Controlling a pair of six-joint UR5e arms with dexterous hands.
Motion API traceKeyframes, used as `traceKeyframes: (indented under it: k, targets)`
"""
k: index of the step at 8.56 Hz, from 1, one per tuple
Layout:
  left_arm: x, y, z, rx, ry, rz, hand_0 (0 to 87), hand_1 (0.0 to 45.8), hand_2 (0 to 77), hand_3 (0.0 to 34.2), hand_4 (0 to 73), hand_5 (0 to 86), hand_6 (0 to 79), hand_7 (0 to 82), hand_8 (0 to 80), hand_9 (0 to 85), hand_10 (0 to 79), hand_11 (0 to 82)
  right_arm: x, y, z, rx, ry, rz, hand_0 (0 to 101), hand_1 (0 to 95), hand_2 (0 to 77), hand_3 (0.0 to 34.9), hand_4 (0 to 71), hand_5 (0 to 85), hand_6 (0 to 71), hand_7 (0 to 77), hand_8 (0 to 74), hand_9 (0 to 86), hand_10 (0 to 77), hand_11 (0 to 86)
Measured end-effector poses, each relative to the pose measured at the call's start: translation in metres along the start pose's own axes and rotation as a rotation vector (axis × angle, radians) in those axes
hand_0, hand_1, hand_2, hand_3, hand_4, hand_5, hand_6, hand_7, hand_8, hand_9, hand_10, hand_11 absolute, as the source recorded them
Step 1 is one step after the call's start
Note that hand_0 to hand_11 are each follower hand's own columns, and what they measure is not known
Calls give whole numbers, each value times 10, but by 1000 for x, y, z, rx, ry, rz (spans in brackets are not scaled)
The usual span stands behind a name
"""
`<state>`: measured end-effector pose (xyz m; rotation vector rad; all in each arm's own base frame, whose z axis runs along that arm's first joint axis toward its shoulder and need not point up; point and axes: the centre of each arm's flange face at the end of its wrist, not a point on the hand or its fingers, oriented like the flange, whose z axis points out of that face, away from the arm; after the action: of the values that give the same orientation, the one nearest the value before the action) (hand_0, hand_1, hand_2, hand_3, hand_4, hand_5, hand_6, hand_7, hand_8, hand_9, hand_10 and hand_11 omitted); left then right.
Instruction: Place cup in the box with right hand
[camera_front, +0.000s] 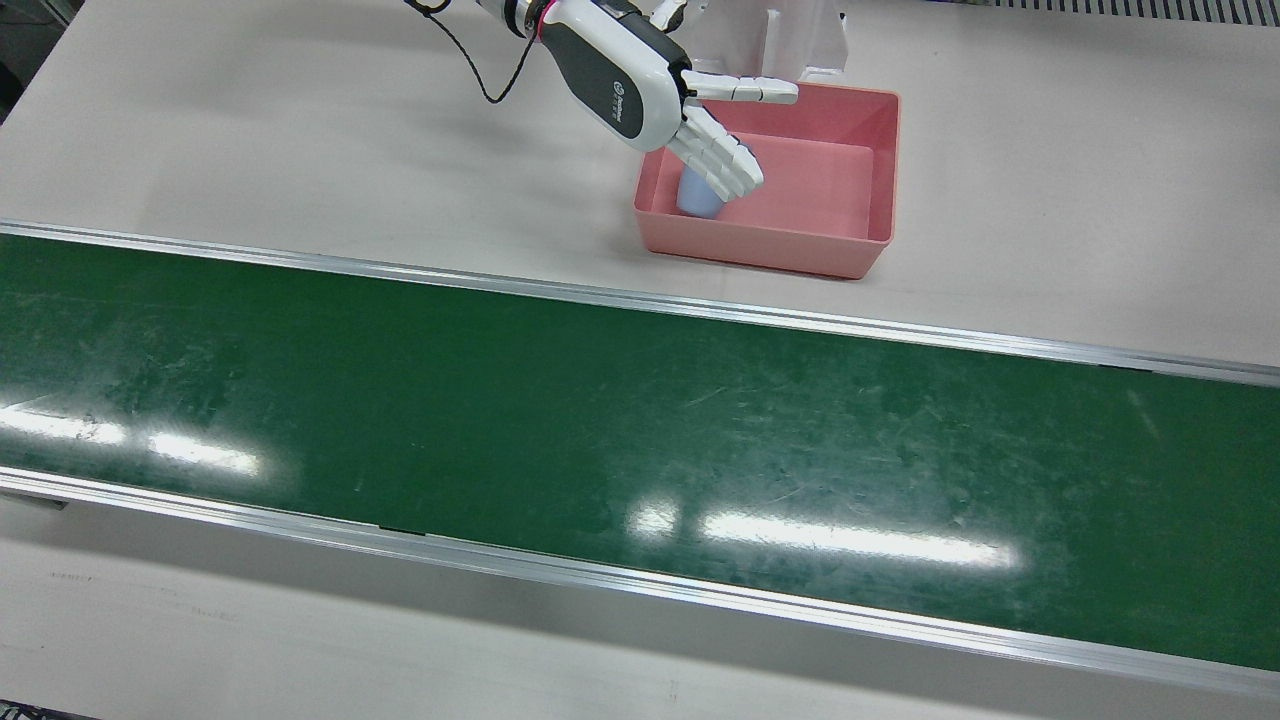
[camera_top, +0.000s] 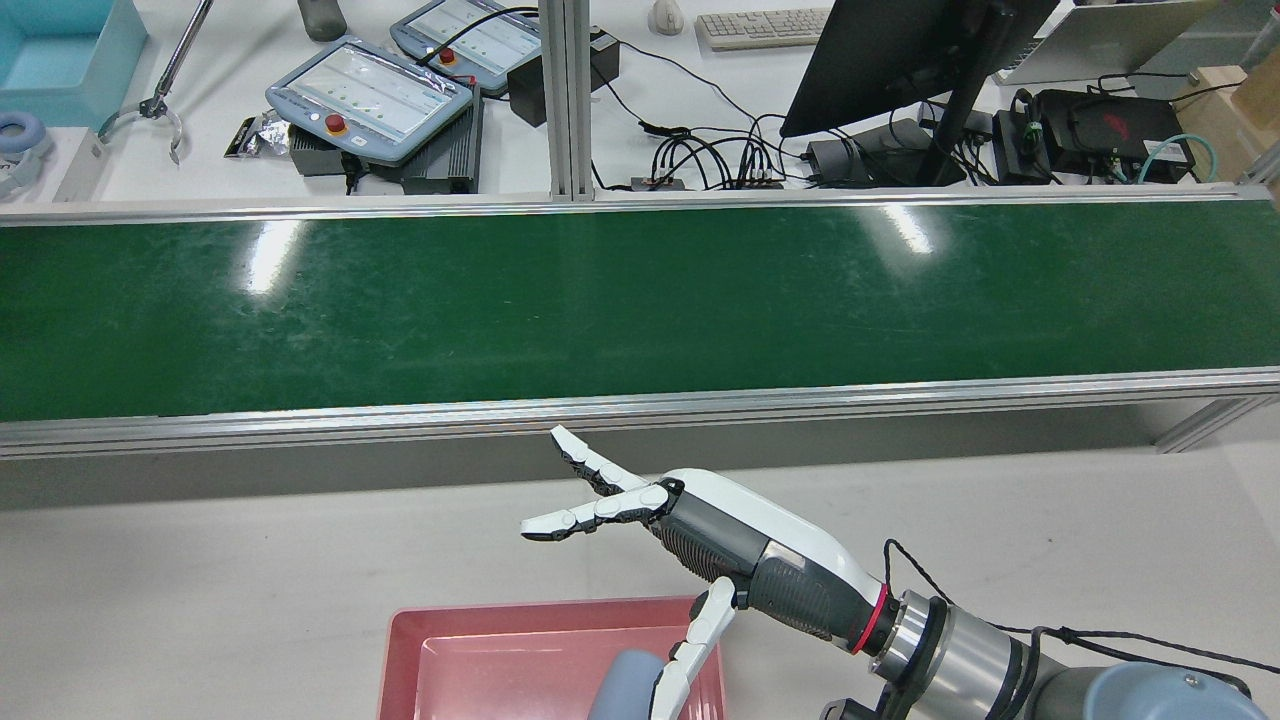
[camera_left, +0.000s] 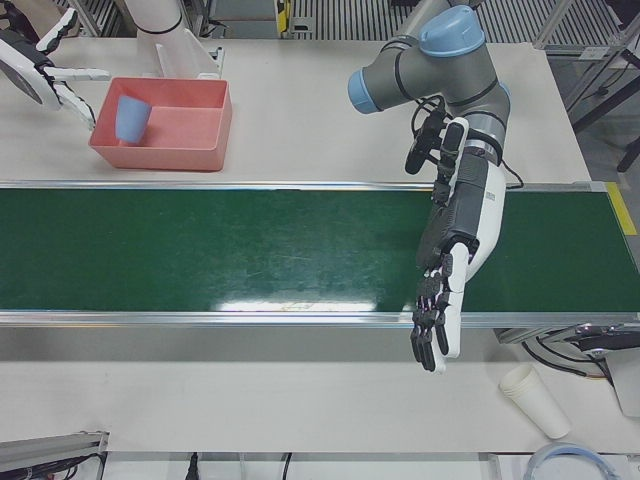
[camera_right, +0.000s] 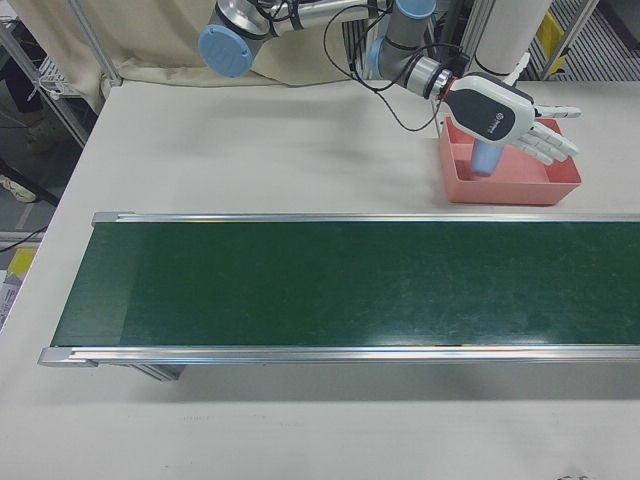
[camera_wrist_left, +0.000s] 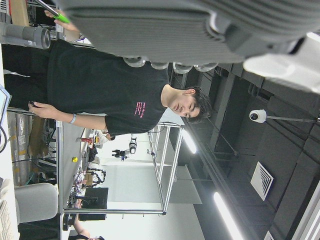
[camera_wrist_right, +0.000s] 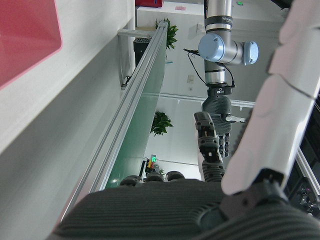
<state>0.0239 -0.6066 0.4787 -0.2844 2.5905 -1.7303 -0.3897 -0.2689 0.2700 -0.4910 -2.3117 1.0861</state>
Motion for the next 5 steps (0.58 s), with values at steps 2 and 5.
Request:
traceKeyframes:
  k: [2, 5]
  targets:
    - [0, 0, 0, 0, 0, 0, 0, 5, 0, 0, 11, 0, 0, 0, 0, 0, 0, 0, -1, -1, 0, 1, -2, -1, 522, 120, 11, 0, 49, 38, 16, 11, 0, 5, 0, 11]
    - [0, 0, 0, 0, 0, 0, 0, 5, 0, 0, 11, 0, 0, 0, 0, 0, 0, 0, -76, -26, 3, 82, -199, -49, 536, 76, 5, 0, 131, 38, 16, 5, 0, 0, 5, 27]
